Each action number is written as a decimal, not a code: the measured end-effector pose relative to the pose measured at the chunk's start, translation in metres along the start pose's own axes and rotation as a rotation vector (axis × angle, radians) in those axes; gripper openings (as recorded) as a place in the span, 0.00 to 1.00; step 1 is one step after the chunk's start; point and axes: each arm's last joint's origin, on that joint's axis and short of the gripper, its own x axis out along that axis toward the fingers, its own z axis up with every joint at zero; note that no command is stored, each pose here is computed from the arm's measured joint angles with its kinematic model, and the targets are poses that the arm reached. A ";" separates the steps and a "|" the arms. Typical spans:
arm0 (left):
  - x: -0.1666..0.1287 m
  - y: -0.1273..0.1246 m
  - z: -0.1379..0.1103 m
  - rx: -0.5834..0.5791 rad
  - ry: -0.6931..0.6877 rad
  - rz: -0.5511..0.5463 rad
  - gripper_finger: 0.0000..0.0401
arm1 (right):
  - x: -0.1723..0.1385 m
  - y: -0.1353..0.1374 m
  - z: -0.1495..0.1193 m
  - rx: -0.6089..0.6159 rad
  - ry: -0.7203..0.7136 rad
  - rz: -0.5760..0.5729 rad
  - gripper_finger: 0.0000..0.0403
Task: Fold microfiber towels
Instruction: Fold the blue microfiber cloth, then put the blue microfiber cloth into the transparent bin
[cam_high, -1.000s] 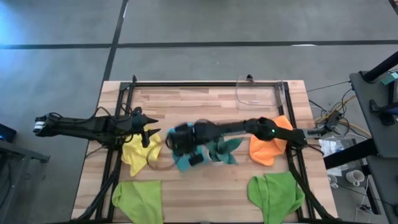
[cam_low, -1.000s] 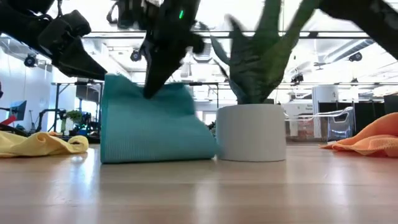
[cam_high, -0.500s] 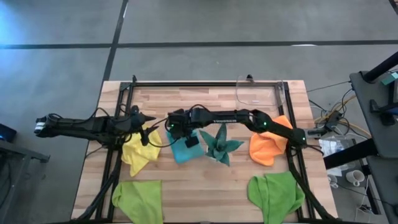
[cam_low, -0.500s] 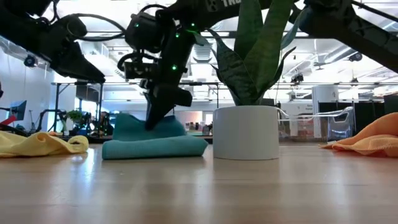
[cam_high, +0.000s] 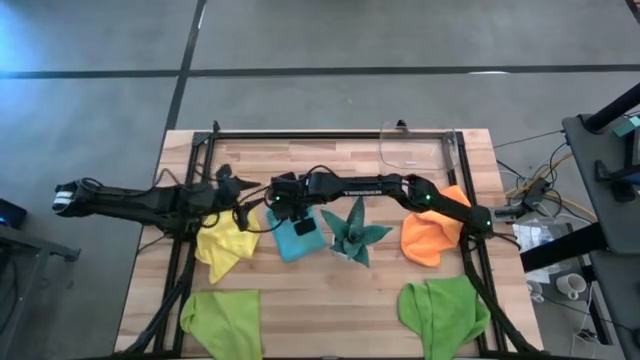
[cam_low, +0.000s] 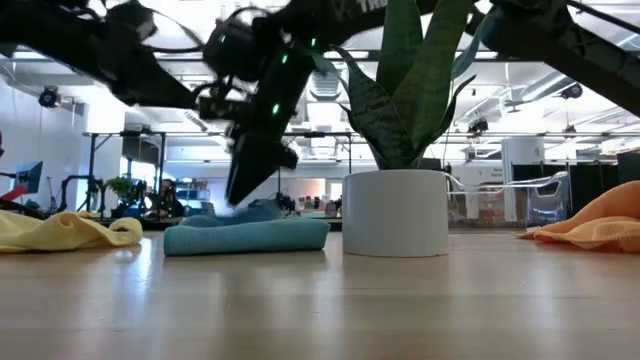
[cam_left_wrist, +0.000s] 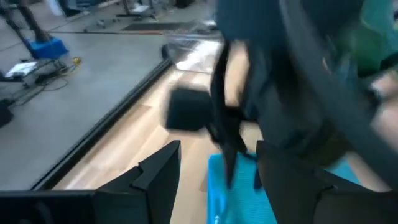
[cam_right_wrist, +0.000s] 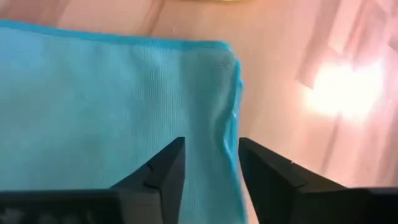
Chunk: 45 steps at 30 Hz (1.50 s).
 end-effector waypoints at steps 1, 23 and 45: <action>0.004 -0.003 0.001 0.022 0.003 -0.036 0.49 | -0.011 0.000 -0.001 0.009 0.017 0.020 0.38; -0.016 -0.082 0.010 -0.108 0.267 -0.070 0.49 | -0.021 0.119 0.035 0.005 0.038 0.171 0.40; -0.012 -0.083 0.007 -0.174 0.219 0.024 0.49 | 0.029 0.140 0.022 -0.039 0.182 0.077 0.47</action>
